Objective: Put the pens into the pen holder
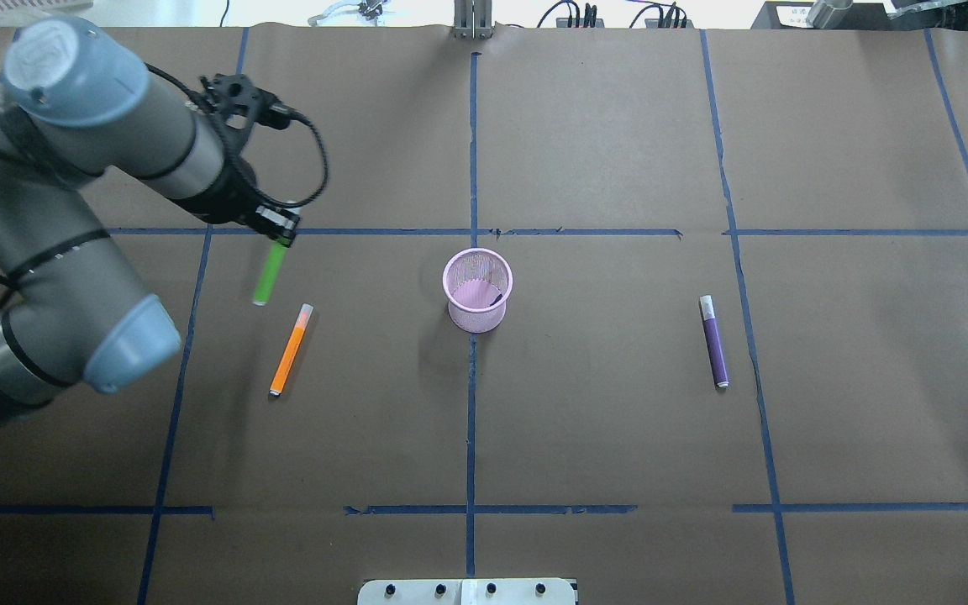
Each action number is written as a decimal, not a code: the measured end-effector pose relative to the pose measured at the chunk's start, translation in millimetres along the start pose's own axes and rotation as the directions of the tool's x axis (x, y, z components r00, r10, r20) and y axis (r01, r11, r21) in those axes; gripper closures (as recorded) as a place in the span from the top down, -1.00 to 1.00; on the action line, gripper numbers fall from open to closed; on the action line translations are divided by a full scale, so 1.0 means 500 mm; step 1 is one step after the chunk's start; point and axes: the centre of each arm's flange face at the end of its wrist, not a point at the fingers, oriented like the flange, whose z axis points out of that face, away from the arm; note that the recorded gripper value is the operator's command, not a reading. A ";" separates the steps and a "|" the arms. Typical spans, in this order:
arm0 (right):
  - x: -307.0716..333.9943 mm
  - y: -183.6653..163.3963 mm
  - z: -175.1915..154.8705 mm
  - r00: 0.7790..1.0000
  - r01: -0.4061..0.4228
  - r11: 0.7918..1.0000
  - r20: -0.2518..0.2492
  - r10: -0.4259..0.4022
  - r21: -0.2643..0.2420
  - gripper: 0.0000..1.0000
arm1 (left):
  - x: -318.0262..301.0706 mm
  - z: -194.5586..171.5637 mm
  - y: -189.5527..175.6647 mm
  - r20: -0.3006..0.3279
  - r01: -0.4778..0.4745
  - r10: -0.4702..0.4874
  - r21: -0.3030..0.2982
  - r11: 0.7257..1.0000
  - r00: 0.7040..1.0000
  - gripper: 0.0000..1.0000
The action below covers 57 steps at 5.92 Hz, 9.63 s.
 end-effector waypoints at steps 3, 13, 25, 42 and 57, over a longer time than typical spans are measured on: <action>0.000 -0.002 0.000 1.000 0.002 1.000 0.000 -0.002 0.001 1.00 | 0.147 0.036 -0.009 -0.025 0.036 -0.029 0.330 0.943 0.999 -0.85; 0.076 0.013 0.065 0.999 -0.035 0.999 -0.004 0.035 -0.033 0.97 | 0.166 0.148 0.075 -0.036 0.029 -0.014 0.441 0.897 0.999 0.78; 0.304 -0.058 0.288 0.961 -0.274 0.944 -0.023 0.274 -0.187 0.66 | -0.061 0.069 0.004 -0.020 0.062 -0.059 0.212 0.975 0.998 0.80; -0.775 -0.293 -0.130 0.993 -0.064 0.932 0.117 0.023 0.358 -1.00 | -0.070 0.060 0.012 -0.035 0.062 -0.055 0.226 0.972 0.998 0.80; -1.378 -0.224 0.107 0.952 -0.290 0.573 0.167 0.258 0.766 0.97 | -0.119 0.094 0.048 -0.047 0.059 -0.050 0.234 0.970 0.998 0.73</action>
